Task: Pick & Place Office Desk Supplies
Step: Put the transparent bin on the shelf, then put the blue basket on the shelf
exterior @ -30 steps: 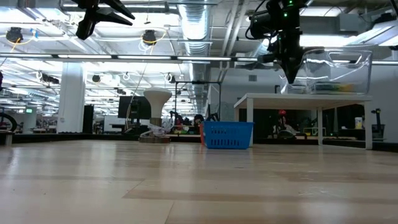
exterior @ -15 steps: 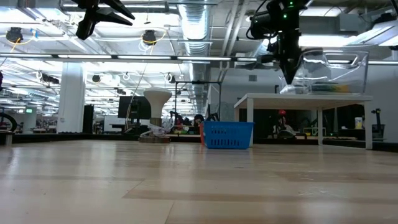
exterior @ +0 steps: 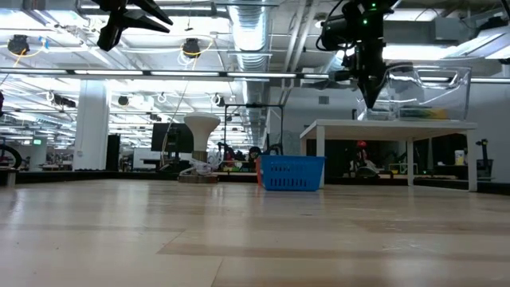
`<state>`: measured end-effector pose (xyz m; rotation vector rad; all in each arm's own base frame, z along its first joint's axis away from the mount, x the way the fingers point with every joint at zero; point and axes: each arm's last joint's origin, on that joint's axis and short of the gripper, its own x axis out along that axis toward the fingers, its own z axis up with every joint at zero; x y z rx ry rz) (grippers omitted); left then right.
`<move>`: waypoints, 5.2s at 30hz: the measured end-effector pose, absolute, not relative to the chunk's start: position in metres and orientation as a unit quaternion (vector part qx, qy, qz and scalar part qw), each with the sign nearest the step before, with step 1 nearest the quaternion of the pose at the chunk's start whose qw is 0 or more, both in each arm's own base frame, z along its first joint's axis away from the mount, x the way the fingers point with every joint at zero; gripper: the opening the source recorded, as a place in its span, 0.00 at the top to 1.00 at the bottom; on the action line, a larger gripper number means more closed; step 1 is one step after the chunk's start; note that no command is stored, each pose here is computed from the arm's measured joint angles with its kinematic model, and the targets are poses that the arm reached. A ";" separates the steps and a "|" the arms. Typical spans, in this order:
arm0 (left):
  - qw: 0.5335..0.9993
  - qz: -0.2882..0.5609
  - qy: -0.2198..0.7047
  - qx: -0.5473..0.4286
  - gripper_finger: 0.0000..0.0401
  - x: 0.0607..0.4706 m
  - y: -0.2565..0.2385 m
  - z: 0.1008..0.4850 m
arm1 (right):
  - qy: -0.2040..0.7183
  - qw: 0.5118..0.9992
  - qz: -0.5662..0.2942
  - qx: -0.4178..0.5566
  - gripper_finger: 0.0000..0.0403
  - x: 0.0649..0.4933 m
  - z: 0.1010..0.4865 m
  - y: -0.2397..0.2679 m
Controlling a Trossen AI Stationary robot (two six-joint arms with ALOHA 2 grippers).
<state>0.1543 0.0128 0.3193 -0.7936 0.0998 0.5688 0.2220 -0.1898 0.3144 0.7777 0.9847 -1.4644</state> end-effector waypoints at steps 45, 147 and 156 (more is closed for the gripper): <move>0.884 0.263 0.060 -0.383 0.87 0.154 0.012 0.318 | 0.358 0.646 -0.618 0.270 0.60 0.236 0.360 -0.187; 0.777 0.310 0.321 -0.443 0.66 0.372 0.100 0.168 | 0.273 0.831 -0.404 0.267 0.62 0.219 0.395 0.116; 0.773 0.317 0.317 -0.449 0.73 0.372 0.100 0.167 | 0.275 0.831 -0.404 0.265 0.62 0.219 0.395 0.116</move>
